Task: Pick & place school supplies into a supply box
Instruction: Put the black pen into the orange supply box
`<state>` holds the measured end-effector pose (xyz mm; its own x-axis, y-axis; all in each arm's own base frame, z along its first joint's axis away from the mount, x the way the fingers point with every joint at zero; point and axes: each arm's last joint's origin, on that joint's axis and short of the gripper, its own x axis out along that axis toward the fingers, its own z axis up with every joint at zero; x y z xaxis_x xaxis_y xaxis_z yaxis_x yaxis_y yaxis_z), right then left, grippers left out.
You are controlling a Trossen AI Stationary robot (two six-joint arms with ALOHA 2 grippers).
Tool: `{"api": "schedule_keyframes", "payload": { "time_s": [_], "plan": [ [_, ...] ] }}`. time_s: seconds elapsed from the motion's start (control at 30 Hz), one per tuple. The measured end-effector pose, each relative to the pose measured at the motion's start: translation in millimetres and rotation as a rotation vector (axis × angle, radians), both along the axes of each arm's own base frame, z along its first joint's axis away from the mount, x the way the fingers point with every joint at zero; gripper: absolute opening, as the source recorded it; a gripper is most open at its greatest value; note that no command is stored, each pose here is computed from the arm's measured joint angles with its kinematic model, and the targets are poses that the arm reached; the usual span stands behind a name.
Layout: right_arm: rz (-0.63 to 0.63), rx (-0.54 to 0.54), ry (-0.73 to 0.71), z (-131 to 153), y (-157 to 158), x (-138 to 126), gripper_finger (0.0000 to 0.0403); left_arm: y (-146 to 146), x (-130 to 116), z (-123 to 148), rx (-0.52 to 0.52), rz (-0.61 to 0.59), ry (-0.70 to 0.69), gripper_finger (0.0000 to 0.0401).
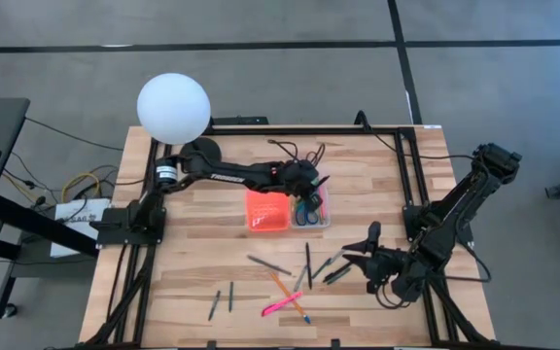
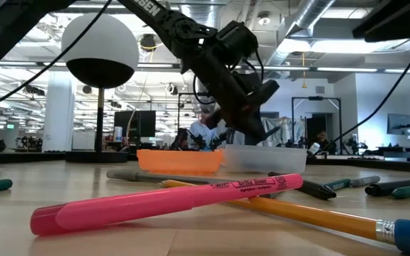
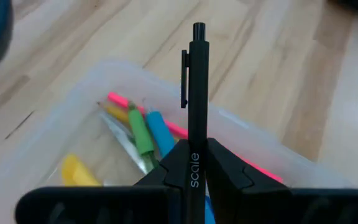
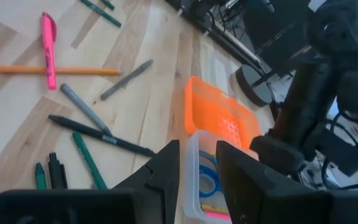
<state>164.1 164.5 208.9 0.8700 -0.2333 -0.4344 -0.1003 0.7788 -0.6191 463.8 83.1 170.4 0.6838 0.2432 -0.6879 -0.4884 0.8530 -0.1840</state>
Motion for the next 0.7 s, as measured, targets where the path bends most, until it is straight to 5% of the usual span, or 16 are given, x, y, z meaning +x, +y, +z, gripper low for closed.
{"api": "schedule_keyframes", "payload": {
  "time_s": [0.3, 0.7],
  "plan": [
    [-0.021, 0.016, 0.008, -1.7, -1.6, -1.3, 0.0101, 7.5, -4.5, -1.0, -0.043, 0.094, 0.031, 0.0037],
    [-0.021, 0.017, 0.009, -1.7, -1.6, -1.3, 0.0101, 4.8, -7.3, -4.1, -0.068, 0.047, 0.079, 0.0133]
  ]
}}
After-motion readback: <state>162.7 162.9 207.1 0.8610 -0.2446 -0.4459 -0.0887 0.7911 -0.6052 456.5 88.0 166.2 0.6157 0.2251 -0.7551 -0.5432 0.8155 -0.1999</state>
